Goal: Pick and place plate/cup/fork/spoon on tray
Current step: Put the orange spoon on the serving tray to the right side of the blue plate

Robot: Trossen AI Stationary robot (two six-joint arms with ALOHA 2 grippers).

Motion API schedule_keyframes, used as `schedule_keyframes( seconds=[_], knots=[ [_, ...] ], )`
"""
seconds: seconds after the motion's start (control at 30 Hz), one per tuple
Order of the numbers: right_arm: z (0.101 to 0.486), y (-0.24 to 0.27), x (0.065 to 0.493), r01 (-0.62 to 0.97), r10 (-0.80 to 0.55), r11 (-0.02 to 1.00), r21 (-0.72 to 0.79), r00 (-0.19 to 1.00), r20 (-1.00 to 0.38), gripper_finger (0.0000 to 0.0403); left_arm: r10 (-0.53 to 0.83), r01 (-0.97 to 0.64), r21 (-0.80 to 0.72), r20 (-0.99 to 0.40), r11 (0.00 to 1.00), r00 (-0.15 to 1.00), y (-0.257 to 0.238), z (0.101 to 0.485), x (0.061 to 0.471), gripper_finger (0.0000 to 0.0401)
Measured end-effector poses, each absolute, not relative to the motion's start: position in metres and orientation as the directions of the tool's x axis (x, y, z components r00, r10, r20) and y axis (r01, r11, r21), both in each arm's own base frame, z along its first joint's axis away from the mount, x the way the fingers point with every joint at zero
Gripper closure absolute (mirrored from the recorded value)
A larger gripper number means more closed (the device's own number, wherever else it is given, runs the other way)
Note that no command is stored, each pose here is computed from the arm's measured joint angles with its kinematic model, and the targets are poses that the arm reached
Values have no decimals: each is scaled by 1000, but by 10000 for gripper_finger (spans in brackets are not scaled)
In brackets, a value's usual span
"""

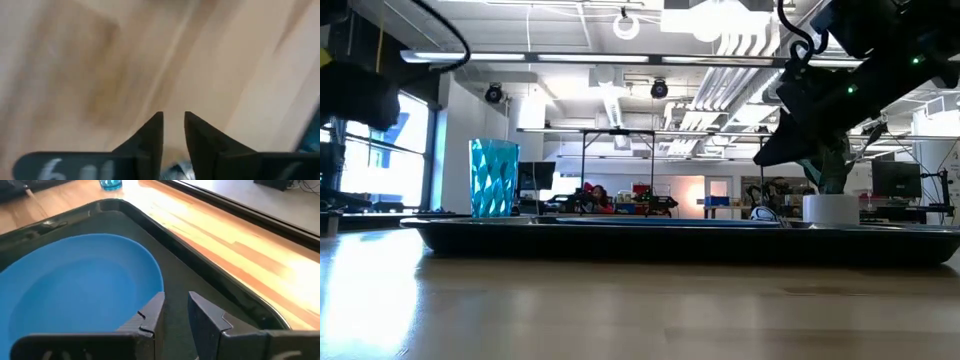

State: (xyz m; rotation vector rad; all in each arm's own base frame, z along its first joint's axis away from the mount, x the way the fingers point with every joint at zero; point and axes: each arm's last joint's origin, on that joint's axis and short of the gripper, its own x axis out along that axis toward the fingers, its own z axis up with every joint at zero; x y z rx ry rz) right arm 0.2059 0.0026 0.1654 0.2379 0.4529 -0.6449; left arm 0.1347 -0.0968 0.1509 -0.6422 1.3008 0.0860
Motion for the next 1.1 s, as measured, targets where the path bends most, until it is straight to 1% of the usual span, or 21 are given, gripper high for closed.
schedule_keyframes(
  seconds=[0.07, 0.17, 0.27, 0.33, 0.5, 0.77, 0.87, 1.0, 1.1],
  knots=[
    [165, 3, 206, 617, -513, 783, 79, 712, -480, 330, -334, -416, -407, -912, 813, 239, -97, 143, 130, 314],
    [166, 4, 207, 595, -489, 799, 85, 726, -484, 330, -329, -425, -372, -928, 825, 174, -94, 136, 122, 293],
    [166, 4, 207, 589, -483, 804, 85, 729, -484, 330, -326, -412, -354, -935, 840, 139, -94, 134, 118, 285],
    [166, 4, 207, 589, -484, 804, 82, 729, -485, 330, -348, -404, -370, -929, 837, 128, -95, 135, 118, 285],
    [164, 4, 206, 590, -483, 804, 71, 719, -499, 330, -412, -422, -404, -908, 812, 77, -99, 135, 116, 299],
    [154, 6, 210, 582, -458, 809, 80, 710, -535, 330, -410, -405, -402, -909, 821, 70, -100, 135, 115, 318],
    [150, 6, 212, 589, -455, 803, 86, 701, -550, 330, -439, -399, -422, -897, 814, 53, -101, 136, 115, 327],
    [143, 6, 214, 596, -452, 799, 80, 683, -573, 330, -467, -382, -438, -884, 814, 20, -103, 136, 112, 356],
    [140, 7, 214, 602, -450, 794, 85, 676, -584, 330, -476, -401, -438, -879, 805, 5, -104, 136, 111, 381]
  ],
)
